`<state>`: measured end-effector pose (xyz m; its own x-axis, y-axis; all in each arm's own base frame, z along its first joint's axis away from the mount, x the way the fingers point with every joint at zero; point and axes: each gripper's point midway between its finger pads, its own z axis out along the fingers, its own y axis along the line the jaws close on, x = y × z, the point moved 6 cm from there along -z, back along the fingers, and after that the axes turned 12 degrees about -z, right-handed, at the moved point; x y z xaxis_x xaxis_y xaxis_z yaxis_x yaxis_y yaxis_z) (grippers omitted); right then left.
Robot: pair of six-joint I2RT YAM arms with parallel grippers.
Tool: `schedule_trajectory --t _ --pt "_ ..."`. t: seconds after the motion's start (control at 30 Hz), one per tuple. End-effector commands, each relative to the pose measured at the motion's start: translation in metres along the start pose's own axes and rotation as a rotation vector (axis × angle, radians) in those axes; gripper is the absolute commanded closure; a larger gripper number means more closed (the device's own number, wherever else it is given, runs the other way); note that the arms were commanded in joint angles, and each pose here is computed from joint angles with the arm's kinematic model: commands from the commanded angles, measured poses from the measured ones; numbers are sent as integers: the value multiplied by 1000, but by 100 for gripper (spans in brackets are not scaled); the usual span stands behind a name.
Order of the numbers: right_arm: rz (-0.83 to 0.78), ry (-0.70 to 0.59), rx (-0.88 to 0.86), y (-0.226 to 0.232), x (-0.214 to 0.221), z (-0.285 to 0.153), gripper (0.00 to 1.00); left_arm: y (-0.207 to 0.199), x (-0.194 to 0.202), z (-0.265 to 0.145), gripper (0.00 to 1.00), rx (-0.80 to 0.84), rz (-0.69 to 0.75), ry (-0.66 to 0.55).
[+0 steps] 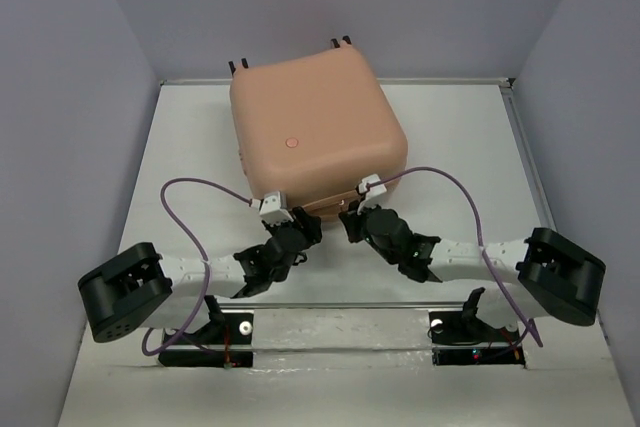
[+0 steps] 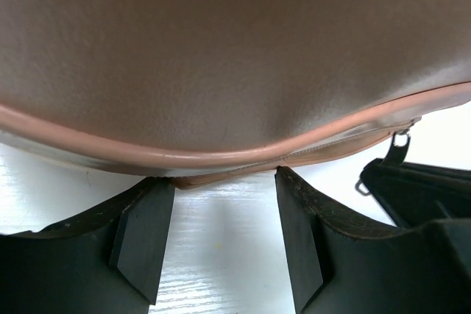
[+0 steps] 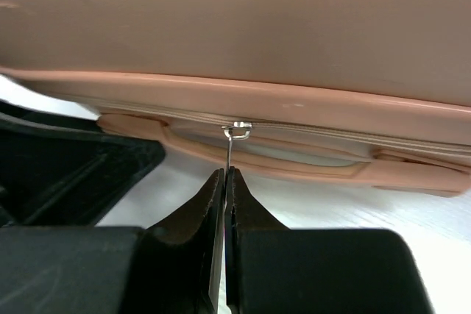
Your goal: Pack the luggage
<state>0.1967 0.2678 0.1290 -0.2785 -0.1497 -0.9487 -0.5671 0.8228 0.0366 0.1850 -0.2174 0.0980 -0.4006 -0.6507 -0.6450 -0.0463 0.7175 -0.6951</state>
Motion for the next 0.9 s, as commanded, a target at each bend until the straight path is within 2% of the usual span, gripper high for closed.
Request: schedule_trajectory --t 0.0,0.17,0.27,0.33,0.4,0.5,0.63,0.7,0.8,0.87 --pt "-46 50 -267 71 7 -7 93 -47 -12 4 47 150 -100 -12" --pt "-135 19 -458 140 -7 -23 93 -52 -14 1 48 180 -88 -6" --pt "-127 33 -476 148 -4 -30 93 -53 -18 -3 46 198 -68 -9" --pt "-86 44 -426 138 1 -34 93 -44 -18 -7 37 183 -49 5" --pt "-85 51 -376 122 9 -37 93 -31 -23 -18 19 172 -54 10" --pt "-67 78 -340 107 16 -40 93 -30 -37 -37 3 209 -70 14" --pt "-44 73 -302 89 16 -48 93 -11 -59 -60 1 124 -10 7" --pt "-33 65 -294 81 16 -54 93 -11 -87 -72 1 104 -43 -82" --pt "-28 70 -285 72 17 -63 93 -34 -136 -89 1 72 -24 -153" --pt "-19 75 -275 67 18 -68 93 -49 -154 -88 1 52 -4 -164"
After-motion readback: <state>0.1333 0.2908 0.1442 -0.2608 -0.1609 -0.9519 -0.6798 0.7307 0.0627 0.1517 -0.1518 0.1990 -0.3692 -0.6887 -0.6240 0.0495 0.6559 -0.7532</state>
